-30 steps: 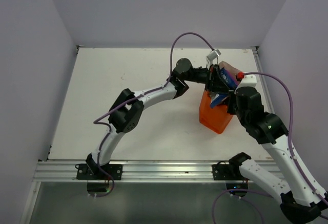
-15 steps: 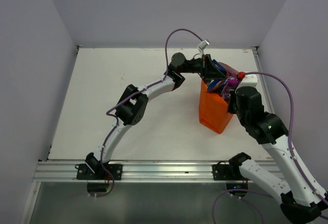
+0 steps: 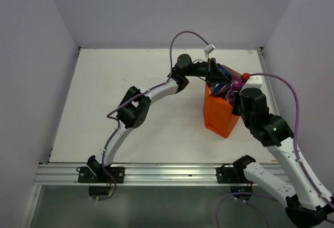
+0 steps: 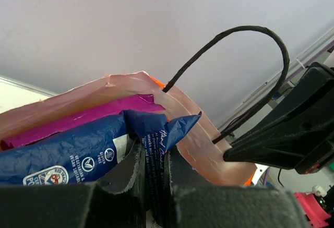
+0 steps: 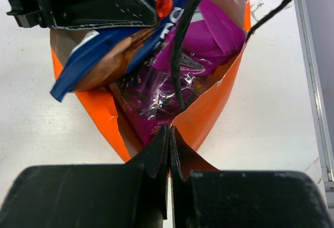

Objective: Place the snacks into the paper bag

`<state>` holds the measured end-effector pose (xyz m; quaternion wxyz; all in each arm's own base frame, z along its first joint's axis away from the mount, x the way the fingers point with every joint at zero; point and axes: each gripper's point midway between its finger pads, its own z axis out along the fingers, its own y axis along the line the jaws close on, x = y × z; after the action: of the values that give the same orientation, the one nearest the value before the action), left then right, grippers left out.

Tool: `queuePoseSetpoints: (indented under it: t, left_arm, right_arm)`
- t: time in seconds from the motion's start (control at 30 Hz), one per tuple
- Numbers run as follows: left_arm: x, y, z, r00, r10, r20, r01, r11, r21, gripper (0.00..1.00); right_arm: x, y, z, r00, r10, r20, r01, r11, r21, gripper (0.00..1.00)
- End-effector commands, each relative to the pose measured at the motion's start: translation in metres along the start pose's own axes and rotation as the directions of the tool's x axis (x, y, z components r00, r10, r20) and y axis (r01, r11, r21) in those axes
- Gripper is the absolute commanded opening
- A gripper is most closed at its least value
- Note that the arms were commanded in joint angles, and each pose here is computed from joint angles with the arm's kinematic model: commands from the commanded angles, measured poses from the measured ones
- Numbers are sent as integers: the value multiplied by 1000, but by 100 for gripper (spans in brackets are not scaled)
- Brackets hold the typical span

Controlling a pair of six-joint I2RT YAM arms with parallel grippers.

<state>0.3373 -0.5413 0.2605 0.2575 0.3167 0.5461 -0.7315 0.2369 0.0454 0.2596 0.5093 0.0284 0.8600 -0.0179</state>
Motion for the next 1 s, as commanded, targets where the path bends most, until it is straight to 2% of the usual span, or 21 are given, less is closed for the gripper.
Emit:
queuePoseSetpoints:
  t: [0.0, 0.07, 0.1, 0.13, 0.2, 0.23, 0.27, 0.33, 0.43, 0.5, 0.53, 0.57, 0.6, 0.63, 0.67, 0.7, 0.73, 0.77, 0.8, 0.83, 0.97]
  left_arm:
    - [21, -11, 27, 997, -11, -76, 14, 999, 42, 0]
    - [26, -22, 34, 995, 16, -98, -11, 998, 58, 0]
    - [29, -23, 34, 994, 13, -111, -8, 999, 49, 8]
    - [36, -21, 35, 991, 50, -123, -45, 998, 42, 25]
    - [24, -38, 36, 987, 95, -126, -94, 995, 18, 31]
    - [19, -40, 36, 980, 162, -115, -163, 987, -1, 43]
    - [1, -62, 38, 972, 216, -95, -217, 976, 4, 55]
    - [-13, -76, 39, 956, 284, -77, -286, 958, -21, 70]
    - [-54, -123, 36, 917, 399, -12, -399, 916, -48, 73]
    - [-65, -132, 31, 904, 428, -7, -427, 899, -97, 74]
    - [-76, -131, 27, 879, 477, 9, -470, 869, -158, 76]
    - [-96, -156, 19, 847, 530, 41, -513, 835, -197, 77]
    - [-91, -145, 10, 848, 529, 27, -503, 822, -267, 77]
    - [-109, -141, -3, 817, 574, 51, -513, 766, -388, 79]
    - [-126, -159, -17, 792, 606, 75, -514, 728, -453, 80]
    - [-122, -147, -28, 810, 586, 33, -487, 703, -519, 82]
    - [-129, -139, -39, 799, 601, 9, -481, 648, -591, 82]
    - [-114, -120, -50, 840, 539, -58, -445, 624, -642, 83]
    - [-113, -115, -54, 849, 523, -78, -435, 608, -664, 99]
    - [-108, -98, -62, 863, 495, -102, -413, 573, -708, 100]
    - [-78, -62, -78, 905, 394, -158, -363, 526, -769, 100]
  right_arm:
    - [-9, 2, -4, 999, 9, 31, -8, 1000, -16, 0]
    - [-9, 2, -4, 999, 10, 33, -10, 1000, -18, 0]
    - [-9, 2, -5, 999, 10, 33, -10, 1000, -18, 0]
    - [-10, 2, -4, 999, 12, 33, -12, 1000, -18, 0]
    - [-9, 2, -4, 999, 10, 31, -10, 1000, -18, 0]
    - [-9, 2, -4, 999, 10, 31, -10, 1000, -18, 0]
    - [-9, 2, -4, 999, 10, 32, -10, 1000, -17, 0]
    - [-9, 2, -4, 1000, 10, 30, -9, 1000, -18, 0]
    - [-8, 3, -3, 1000, 7, 27, -7, 1000, -18, 0]
    - [-9, 2, -4, 1000, 9, 29, -8, 1000, -16, 0]
    - [-9, 2, -4, 1000, 9, 29, -8, 1000, -16, 0]
    - [-9, 2, -4, 1000, 8, 29, -8, 1000, -17, 0]
    - [-8, 2, -4, 1000, 7, 28, -7, 1000, -17, 0]
    - [-8, 1, -4, 1000, 9, 30, -8, 1000, -14, 0]
    - [-8, 2, -4, 1000, 7, 26, -6, 1000, -18, 0]
    - [-8, 2, -3, 1000, 7, 25, -6, 1000, -16, 0]
    - [-8, 3, -4, 1000, 8, 28, -7, 1000, -20, 0]
    - [-9, 3, -4, 1000, 9, 30, -8, 1000, -19, 0]
    - [-9, 3, -4, 1000, 7, 28, -6, 1000, -20, 0]
    - [-9, 2, -4, 1000, 7, 29, -7, 1000, -16, 0]
    - [-10, 2, -5, 999, 11, 35, -10, 1000, -17, 0]
